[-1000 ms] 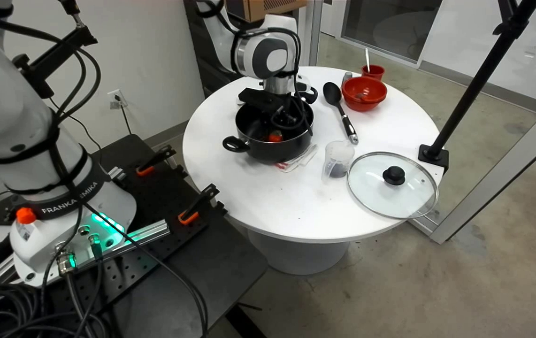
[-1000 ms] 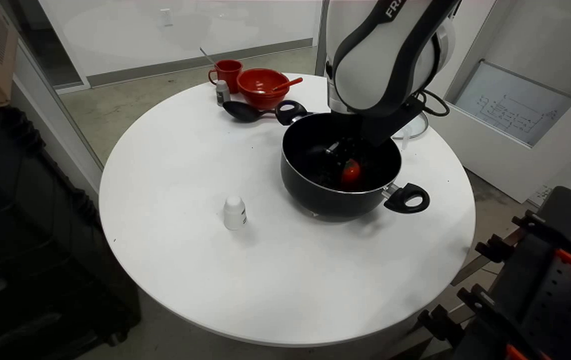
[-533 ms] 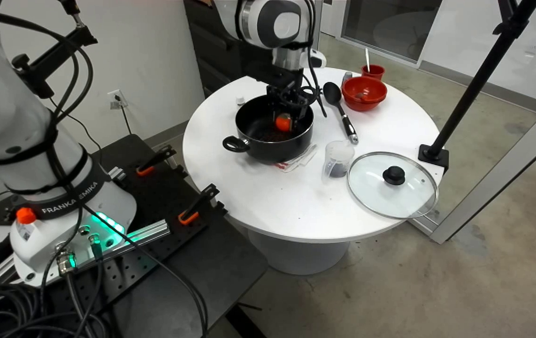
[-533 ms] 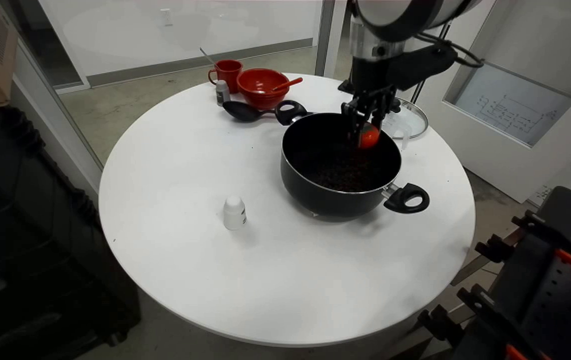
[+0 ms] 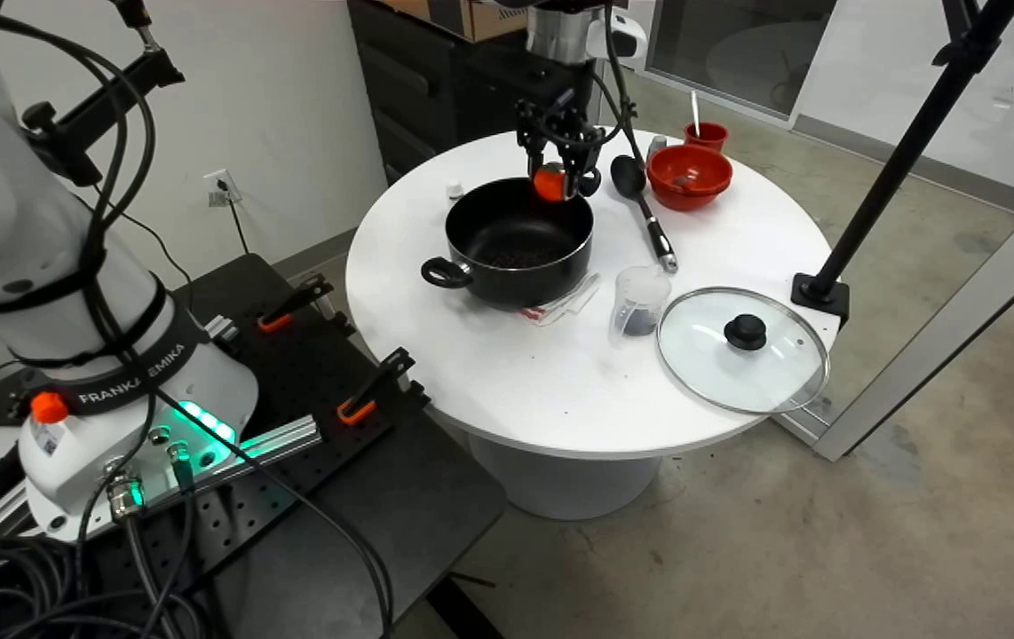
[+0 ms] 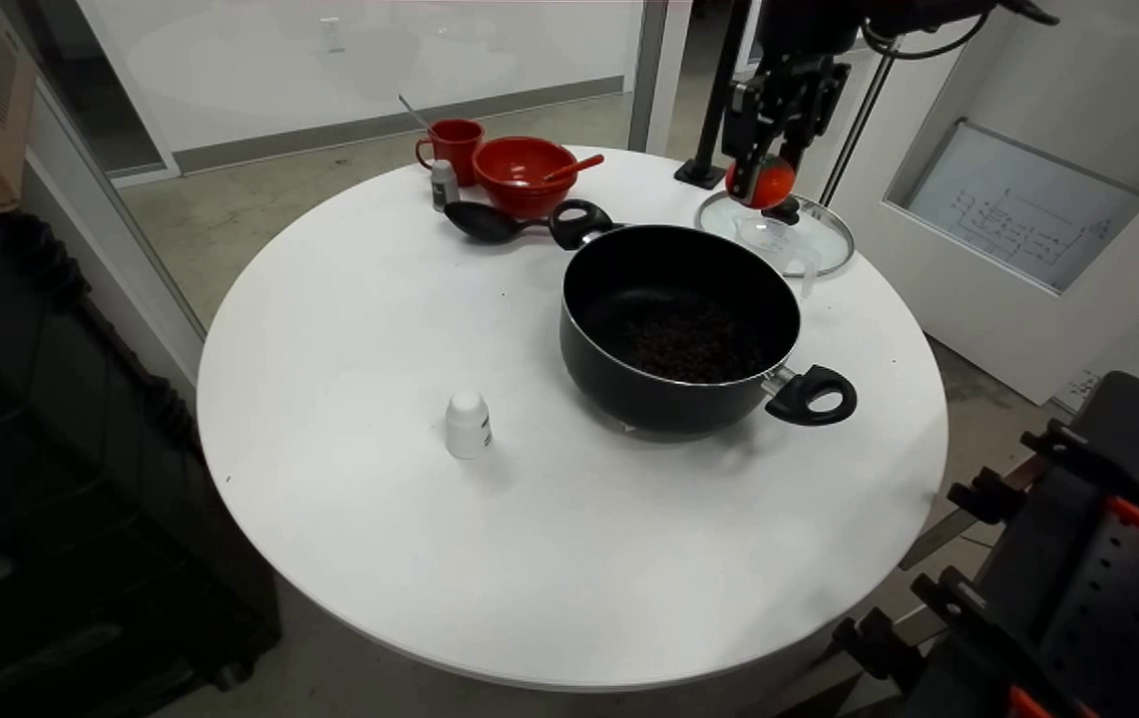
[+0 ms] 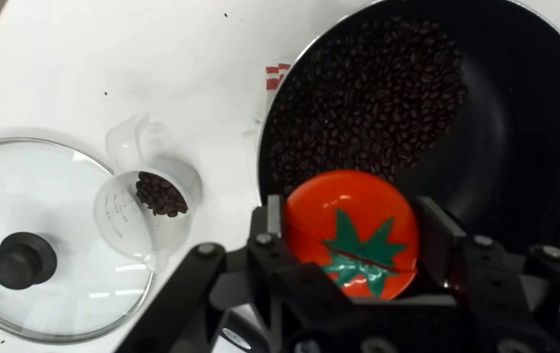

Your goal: Remove the tomato from the pot.

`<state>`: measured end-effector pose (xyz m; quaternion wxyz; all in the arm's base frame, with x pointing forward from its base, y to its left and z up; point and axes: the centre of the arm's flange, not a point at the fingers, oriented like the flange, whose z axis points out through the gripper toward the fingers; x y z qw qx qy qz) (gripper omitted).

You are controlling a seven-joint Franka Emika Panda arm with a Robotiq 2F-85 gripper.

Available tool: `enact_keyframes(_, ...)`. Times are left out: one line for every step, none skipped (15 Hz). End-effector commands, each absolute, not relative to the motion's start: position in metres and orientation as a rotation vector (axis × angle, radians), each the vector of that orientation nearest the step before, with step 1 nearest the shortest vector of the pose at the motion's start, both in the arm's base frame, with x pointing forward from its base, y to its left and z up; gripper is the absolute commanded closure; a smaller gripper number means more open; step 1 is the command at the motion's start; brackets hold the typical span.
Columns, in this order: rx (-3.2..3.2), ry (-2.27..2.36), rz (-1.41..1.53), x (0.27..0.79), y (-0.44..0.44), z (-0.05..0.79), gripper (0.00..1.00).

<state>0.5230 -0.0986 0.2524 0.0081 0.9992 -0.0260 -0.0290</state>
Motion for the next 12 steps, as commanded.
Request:
enact_keyframes(3.135, -0.174, -0.103, 0.502, -0.135, 0.26, 0.61)
enact_keyframes(3.13, -0.22, -0.116, 0.498, -0.149, 0.255, 0.61)
enact_keyframes(3.118, -0.266, -0.131, 0.493, -0.164, 0.249, 0.61)
enact_keyframes(3.106, -0.315, -0.152, 0.487, -0.179, 0.24, 0.61)
enact_keyframes(3.094, -0.363, -0.177, 0.48, -0.192, 0.233, 0.61)
enact_keyframes(3.085, -0.399, -0.201, 0.475, -0.204, 0.227, 0.61)
enact_keyframes(3.075, -0.433, -0.227, 0.468, -0.213, 0.218, 0.61)
enact_keyframes(3.067, -0.456, -0.253, 0.463, -0.221, 0.21, 0.61)
enact_keyframes(3.059, -0.47, -0.282, 0.458, -0.226, 0.201, 0.61)
enact_keyframes(3.051, -0.481, -0.311, 0.453, -0.228, 0.19, 0.61)
enact_keyframes(3.046, -0.48, -0.337, 0.449, -0.228, 0.178, 0.61)
enact_keyframes(3.047, -0.476, -0.359, 0.447, -0.229, 0.168, 0.61)
